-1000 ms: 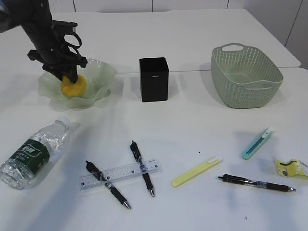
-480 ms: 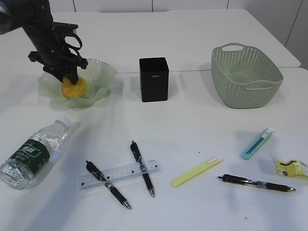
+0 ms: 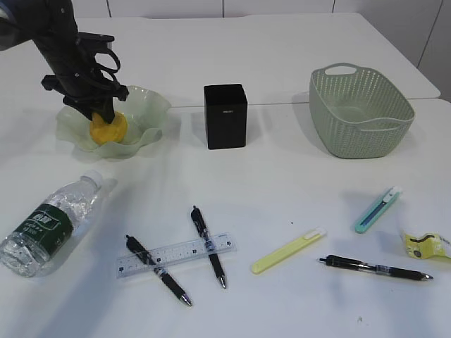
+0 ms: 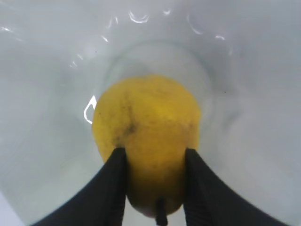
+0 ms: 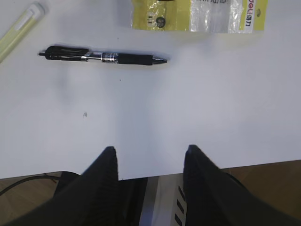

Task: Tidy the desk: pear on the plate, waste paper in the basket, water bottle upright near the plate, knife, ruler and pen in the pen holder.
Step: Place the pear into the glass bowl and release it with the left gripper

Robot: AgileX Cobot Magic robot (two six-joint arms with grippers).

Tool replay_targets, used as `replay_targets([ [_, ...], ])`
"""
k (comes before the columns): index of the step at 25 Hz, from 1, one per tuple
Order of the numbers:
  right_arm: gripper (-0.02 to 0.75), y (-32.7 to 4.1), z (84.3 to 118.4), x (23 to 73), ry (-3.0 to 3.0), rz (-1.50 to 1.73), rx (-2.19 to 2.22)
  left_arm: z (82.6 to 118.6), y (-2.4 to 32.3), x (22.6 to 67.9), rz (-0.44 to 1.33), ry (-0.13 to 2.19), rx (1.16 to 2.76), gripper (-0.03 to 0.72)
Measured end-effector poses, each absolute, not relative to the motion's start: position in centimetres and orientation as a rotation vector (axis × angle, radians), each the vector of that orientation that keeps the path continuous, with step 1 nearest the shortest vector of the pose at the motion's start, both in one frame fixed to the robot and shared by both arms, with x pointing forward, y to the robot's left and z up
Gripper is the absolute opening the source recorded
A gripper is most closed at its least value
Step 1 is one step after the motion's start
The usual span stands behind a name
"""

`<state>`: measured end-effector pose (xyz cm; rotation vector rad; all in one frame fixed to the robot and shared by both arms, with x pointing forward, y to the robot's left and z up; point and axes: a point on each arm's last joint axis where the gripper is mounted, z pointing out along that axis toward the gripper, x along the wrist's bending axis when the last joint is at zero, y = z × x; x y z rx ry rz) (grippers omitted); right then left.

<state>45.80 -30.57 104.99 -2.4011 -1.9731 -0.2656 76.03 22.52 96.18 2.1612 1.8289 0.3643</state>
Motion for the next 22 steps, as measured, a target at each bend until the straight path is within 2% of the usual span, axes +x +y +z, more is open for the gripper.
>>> replay_targets([
  [22, 0.369, -30.56, 104.99, 45.79, -1.97, -0.264, -2.402, 95.49, 22.54, 76.16, 0.356, 1.834, 2.169, 0.227],
])
